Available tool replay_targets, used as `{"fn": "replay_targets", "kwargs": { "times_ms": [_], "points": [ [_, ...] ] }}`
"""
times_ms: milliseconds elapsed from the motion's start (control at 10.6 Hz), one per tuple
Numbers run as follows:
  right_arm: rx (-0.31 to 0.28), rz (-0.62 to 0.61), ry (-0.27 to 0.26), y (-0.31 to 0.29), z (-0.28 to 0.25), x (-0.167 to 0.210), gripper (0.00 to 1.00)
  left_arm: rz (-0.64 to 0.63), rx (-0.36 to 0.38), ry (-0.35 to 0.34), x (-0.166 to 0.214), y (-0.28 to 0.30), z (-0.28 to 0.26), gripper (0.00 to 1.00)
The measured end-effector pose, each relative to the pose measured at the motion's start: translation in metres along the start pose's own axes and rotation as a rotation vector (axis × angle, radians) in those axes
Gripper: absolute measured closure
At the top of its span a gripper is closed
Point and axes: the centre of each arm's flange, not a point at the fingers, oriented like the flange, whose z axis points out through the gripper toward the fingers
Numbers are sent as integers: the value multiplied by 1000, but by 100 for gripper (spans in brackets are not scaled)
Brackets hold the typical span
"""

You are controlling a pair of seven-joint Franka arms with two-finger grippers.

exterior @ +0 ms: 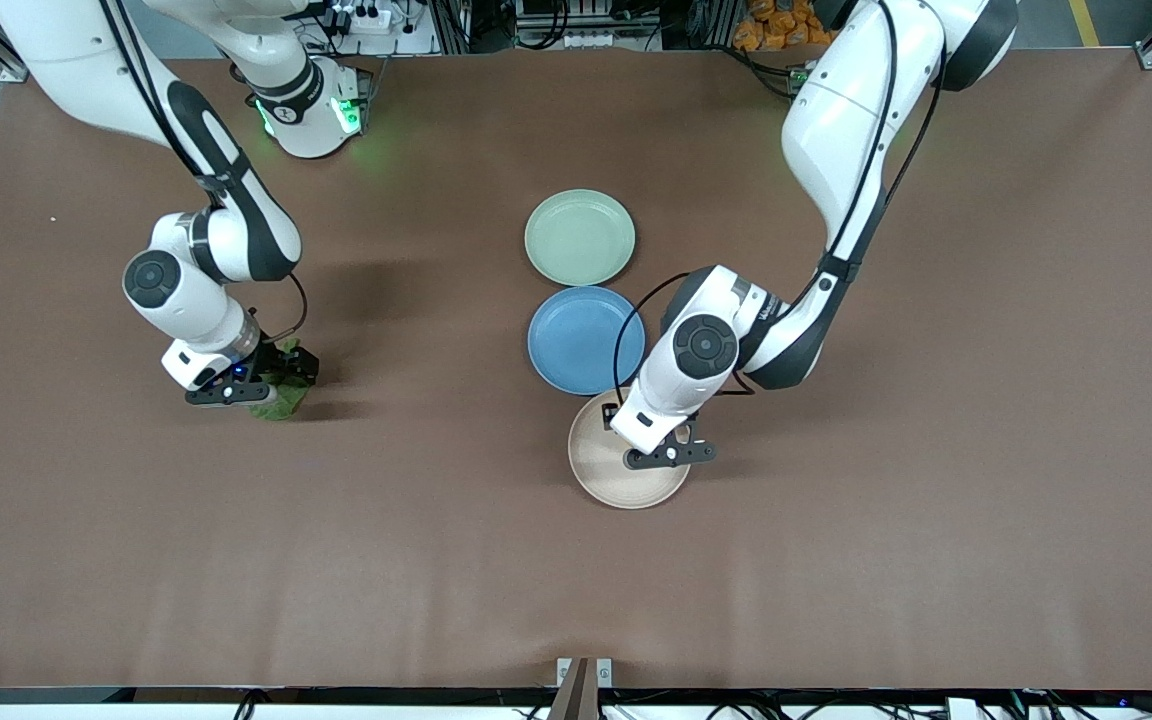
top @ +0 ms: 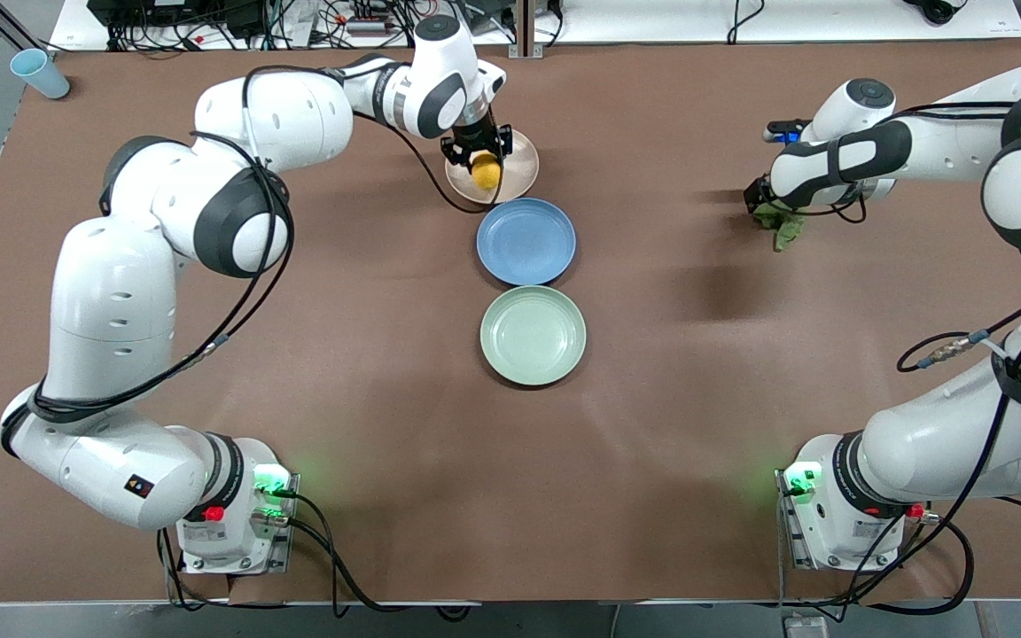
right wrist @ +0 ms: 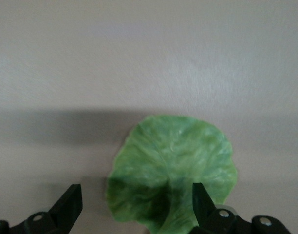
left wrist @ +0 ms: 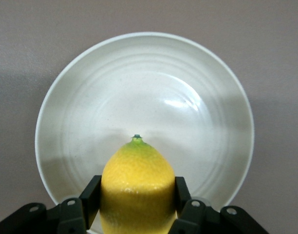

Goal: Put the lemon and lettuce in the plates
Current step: 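Lower the lemon onto the cream plate and open the left gripper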

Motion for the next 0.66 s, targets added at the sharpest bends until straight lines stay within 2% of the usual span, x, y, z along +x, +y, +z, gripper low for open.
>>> {"fn": "replay_targets", "kwargs": {
  "times_ms": [95,379,663],
  "points": [
    [-4,5,-9,4,6,-2,0,-2,-2,8,3,-1,-3,36],
    [-45,-7,-18,29,11,-3,0,-12,-46,95,27,3,-62,1],
    [-55,-5,-9,36,9,1,4,-47,-48,158,52,-24,-159,0]
  ]
}}
